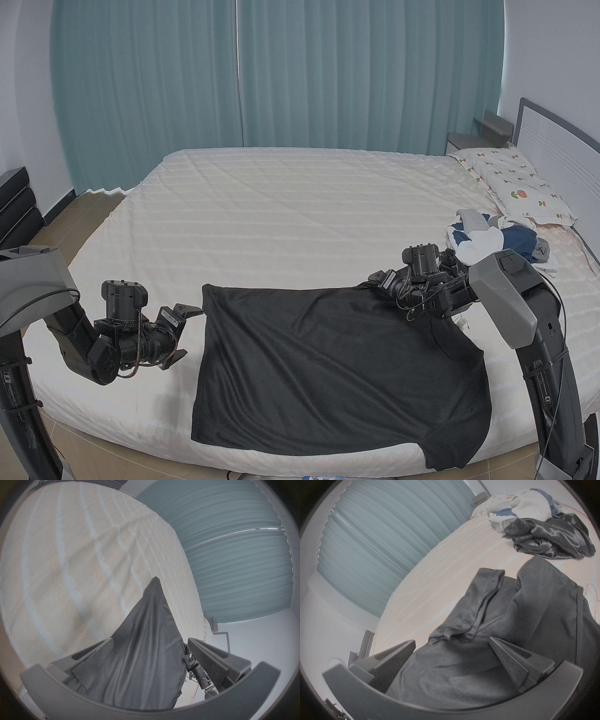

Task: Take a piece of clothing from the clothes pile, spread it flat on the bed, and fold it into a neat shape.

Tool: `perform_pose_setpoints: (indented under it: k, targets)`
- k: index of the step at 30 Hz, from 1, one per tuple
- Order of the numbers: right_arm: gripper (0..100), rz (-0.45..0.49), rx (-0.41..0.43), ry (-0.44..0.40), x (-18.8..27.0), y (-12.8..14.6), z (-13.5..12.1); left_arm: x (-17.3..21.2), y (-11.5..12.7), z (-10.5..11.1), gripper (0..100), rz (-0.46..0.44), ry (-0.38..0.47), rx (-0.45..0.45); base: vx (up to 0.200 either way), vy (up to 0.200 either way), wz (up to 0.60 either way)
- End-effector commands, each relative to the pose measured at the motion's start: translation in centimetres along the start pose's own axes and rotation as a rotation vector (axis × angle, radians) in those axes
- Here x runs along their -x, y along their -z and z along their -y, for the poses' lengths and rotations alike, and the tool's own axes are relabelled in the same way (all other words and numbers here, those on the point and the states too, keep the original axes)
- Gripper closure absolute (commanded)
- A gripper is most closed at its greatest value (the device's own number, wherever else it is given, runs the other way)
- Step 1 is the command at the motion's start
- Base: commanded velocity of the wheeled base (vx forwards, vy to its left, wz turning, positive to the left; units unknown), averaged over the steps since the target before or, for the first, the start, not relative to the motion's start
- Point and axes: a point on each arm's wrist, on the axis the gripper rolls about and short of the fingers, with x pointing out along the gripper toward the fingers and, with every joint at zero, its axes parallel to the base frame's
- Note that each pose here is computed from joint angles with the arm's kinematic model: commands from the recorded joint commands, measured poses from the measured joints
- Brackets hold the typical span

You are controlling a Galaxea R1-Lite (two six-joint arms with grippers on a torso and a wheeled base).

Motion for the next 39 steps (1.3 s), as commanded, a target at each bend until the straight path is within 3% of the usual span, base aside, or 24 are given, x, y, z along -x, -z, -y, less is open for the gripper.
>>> perform_pose_setpoints:
  k: [1,14,17,19,20,21,22,27,31,34,39]
  targets:
    - [0,0.015,0.0,-0.021,-0.7,-0.2,-0.2,-0.1,0.0,-0.2,0,-0.002,-0.006,-0.001,0.0,0.0,0.0]
    - [0,-0.039,-0.015,0.022,-3.1,1.0,0.4,-0.1,0.0,-0.2,0,-0.002,-0.006,0.002,0.0,0.0,0.0]
    - [0,-0.019,-0.034,-0.008,-2.9,0.4,-0.1,-0.2,0.0,-0.1,0,-0.001,-0.005,0.002,0.0,0.0,0.0]
    - [0,0.061,-0.072,-0.173,-2.7,-0.8,-1.6,-0.1,0.0,-0.2,0,-0.002,-0.006,0.002,0.0,0.0,0.0]
    - [0,0.066,-0.075,-0.182,-2.7,-0.9,-1.6,-0.1,0.0,-0.2,0,-0.002,-0.006,0.002,0.0,0.0,0.0]
    - [0,0.155,-0.078,-0.32,-2.5,-1.7,-2.6,-0.1,0.0,-0.2,0,0.0,-0.007,0.002,0.0,0.0,0.0]
    - [0,0.188,-0.07,-0.379,-2.3,-2.1,-2.9,-0.1,0.0,-0.2,0,0.0,-0.007,0.002,0.0,0.0,0.0]
    - [0,0.224,-0.056,-0.505,-0.6,-4.2,-4.7,-0.1,0.0,-0.2,0,0.001,-0.008,0.002,0.0,0.0,0.0]
    - [0,0.224,-0.048,-0.514,-0.5,-4.2,-4.7,-0.1,0.0,-0.2,0,0.006,-0.009,0.002,0.0,0.0,0.0]
    - [0,0.192,-0.041,-0.484,-1.7,-2.7,-3.8,-0.1,0.0,-0.2,0,0.006,-0.009,0.002,0.0,0.0,0.0]
    - [0,0.197,-0.046,-0.419,-1.8,-2.6,-3.5,-0.1,0.0,-0.2,0,0.006,-0.009,0.002,0.0,0.0,0.0]
